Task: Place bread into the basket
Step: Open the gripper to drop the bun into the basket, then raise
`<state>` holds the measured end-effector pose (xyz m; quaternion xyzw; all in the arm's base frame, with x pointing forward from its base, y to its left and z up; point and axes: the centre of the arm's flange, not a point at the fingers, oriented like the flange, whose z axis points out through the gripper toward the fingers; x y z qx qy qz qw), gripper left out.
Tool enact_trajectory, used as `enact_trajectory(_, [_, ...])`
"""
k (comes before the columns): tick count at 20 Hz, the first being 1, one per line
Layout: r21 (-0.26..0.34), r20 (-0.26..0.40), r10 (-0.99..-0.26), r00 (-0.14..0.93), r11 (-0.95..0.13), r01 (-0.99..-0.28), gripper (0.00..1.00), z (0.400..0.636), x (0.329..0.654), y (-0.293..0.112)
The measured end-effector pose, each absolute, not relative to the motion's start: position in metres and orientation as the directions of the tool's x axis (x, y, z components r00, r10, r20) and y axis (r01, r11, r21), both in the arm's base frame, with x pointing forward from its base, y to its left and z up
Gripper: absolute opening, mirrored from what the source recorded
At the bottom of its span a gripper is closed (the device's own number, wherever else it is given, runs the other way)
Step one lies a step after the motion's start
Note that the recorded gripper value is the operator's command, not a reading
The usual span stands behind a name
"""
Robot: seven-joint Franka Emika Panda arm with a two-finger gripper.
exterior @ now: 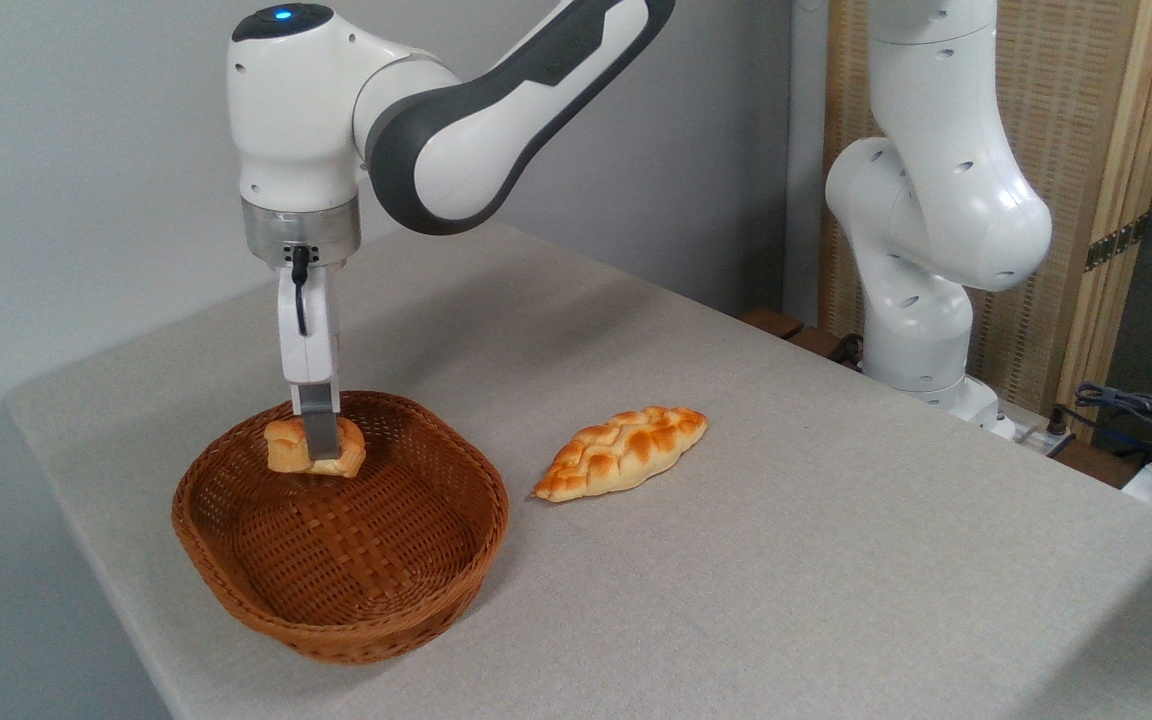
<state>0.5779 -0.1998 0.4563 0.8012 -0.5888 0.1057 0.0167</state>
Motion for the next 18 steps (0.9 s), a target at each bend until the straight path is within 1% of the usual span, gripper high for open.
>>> enact_trajectory(8, [-0.102, 0.191, -0.939, 0.285, -0.307, -0.946, 1.0, 0.458, 0.578, -0.199])
enact_trajectory(10, [-0.114, 0.198, -0.936, 0.289, -0.315, -0.942, 1.0, 0.465, 0.58, -0.195])
enact_trajectory(12, [-0.14, 0.214, -0.927, 0.308, -0.342, -0.929, 1.0, 0.484, 0.581, -0.183])
enact_trajectory(15, [-0.189, 0.247, -0.898, 0.364, -0.413, -0.891, 1.0, 0.525, 0.58, -0.145])
enact_trajectory(17, [-0.189, 0.249, -0.875, 0.415, -0.465, -0.865, 1.0, 0.55, 0.574, -0.114])
enact_trajectory(18, [-0.172, 0.237, -0.866, 0.44, -0.483, -0.859, 1.0, 0.563, 0.569, -0.098])
